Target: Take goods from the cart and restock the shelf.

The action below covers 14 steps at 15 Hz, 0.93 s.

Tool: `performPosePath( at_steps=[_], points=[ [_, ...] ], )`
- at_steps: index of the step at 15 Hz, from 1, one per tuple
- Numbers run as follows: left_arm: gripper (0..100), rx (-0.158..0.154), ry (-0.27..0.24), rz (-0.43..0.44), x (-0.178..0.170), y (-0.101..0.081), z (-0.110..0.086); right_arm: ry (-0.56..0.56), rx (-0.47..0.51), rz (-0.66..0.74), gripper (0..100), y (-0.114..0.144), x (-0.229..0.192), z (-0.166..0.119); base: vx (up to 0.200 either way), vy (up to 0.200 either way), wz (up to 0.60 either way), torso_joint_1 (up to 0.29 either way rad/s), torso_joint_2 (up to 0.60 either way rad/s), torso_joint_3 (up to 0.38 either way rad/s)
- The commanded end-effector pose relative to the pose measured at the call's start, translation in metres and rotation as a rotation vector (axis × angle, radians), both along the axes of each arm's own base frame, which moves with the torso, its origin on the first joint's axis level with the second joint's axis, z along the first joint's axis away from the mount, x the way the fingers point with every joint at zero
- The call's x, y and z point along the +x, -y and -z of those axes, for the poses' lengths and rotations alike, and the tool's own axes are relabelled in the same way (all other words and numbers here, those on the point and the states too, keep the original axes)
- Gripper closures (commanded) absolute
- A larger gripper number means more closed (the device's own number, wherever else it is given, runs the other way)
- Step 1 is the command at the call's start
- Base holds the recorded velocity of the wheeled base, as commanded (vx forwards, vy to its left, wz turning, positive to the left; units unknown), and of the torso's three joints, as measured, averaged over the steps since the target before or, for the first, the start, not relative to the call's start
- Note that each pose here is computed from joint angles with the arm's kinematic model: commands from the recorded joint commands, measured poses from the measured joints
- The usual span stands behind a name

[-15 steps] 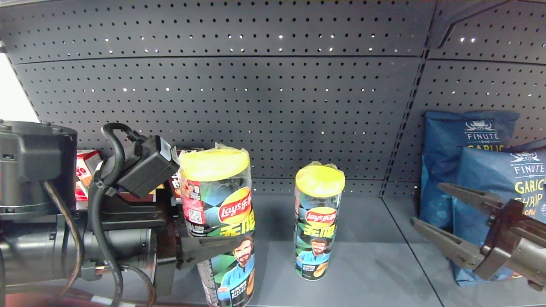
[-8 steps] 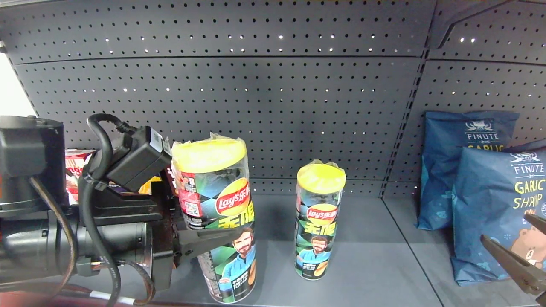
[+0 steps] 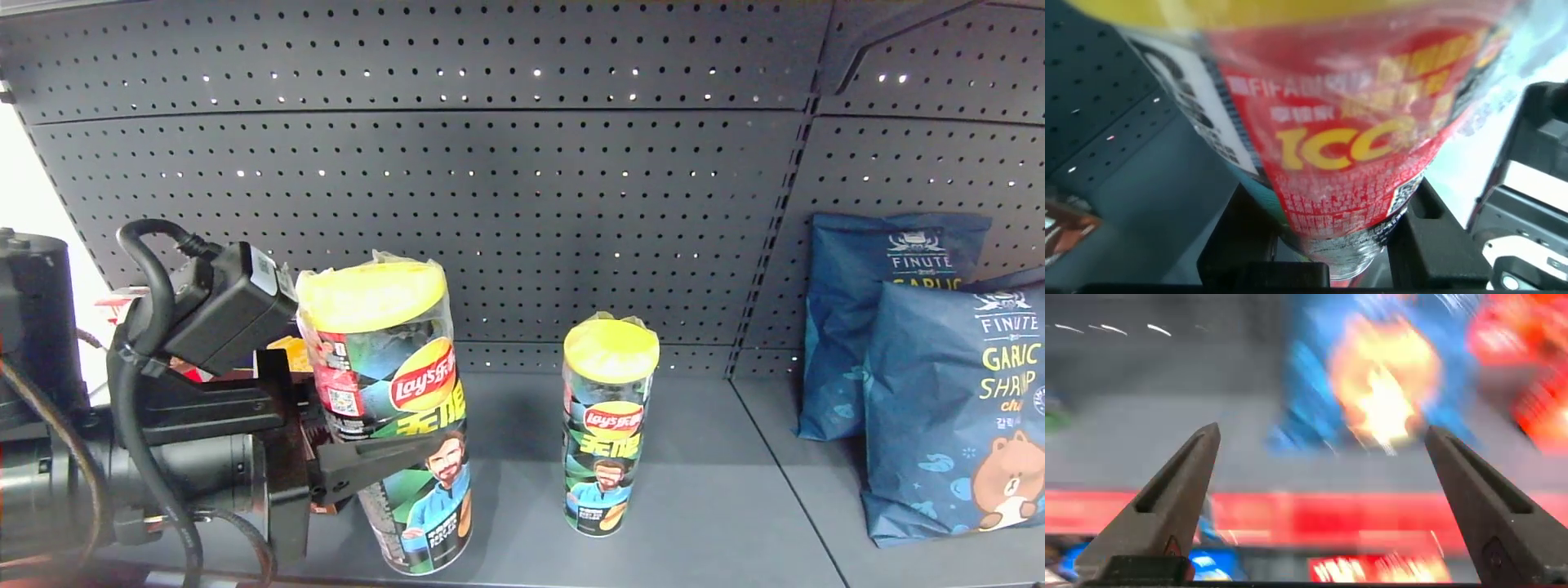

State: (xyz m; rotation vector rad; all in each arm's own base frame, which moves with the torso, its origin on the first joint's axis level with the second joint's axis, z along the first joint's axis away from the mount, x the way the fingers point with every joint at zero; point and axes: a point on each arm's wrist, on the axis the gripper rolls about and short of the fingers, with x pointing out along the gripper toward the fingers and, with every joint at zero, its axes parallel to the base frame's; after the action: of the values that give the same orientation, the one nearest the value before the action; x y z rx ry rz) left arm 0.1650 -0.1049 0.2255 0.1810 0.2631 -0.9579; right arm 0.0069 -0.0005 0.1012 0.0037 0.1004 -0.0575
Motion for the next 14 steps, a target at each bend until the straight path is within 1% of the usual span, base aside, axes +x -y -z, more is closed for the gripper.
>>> performPosePath(
  at_steps=[1,3,4,6,7,8,9,10,11,13,14],
  points=[
    [100,-0.006,0.016,-0.004,-0.010,-0.004,-0.001,0.082,-0.003,0.089,0,0.000,-0.023,0.018,0.000,0.000,0.00,0.000,0.00,0.000],
    [100,-0.005,0.019,-0.009,-0.014,-0.007,0.000,0.068,-0.005,0.095,0,0.000,-0.023,0.019,0.000,0.000,0.00,0.000,0.00,0.000],
    [100,-0.006,0.022,-0.009,-0.016,-0.008,0.001,0.073,0.002,0.077,0,0.000,-0.024,0.019,0.000,0.000,0.00,0.000,0.00,0.000],
    [100,-0.017,0.024,0.014,-0.018,-0.008,-0.001,0.078,0.047,0.073,0,0.000,-0.024,0.019,0.000,0.000,0.00,0.000,0.00,0.000],
    [100,-0.028,0.025,0.040,-0.018,-0.008,-0.003,0.054,0.036,0.036,0,-0.001,-0.024,0.021,0.000,0.000,0.00,0.000,0.00,0.000],
    [100,-0.034,0.025,0.056,-0.018,-0.008,-0.004,0.030,0.001,-0.016,0,-0.001,-0.024,0.024,0.000,0.000,0.00,0.000,0.00,0.000],
    [100,-0.046,0.023,0.088,-0.017,-0.007,-0.005,0.039,-0.029,-0.100,0,-0.002,-0.025,0.025,0.000,0.000,0.00,0.000,0.00,0.000],
    [100,-0.049,0.016,0.107,-0.017,-0.007,-0.004,0.053,-0.029,-0.126,0,-0.001,-0.026,0.025,0.000,0.000,0.00,0.000,0.00,0.000],
    [100,-0.055,0.010,0.130,-0.017,-0.006,-0.004,0.093,-0.030,-0.107,0,-0.002,-0.029,0.026,0.000,0.000,0.00,0.000,0.00,0.000],
    [100,-0.057,-0.003,0.155,-0.010,-0.002,-0.003,0.099,-0.009,-0.102,0,-0.001,-0.030,0.026,0.000,0.000,0.00,0.000,0.00,0.000],
    [100,-0.063,0.009,0.158,-0.006,0.000,-0.003,0.099,-0.008,-0.102,0,-0.001,-0.030,0.026,0.000,0.000,0.00,0.000,0.00,0.000]
  ],
)
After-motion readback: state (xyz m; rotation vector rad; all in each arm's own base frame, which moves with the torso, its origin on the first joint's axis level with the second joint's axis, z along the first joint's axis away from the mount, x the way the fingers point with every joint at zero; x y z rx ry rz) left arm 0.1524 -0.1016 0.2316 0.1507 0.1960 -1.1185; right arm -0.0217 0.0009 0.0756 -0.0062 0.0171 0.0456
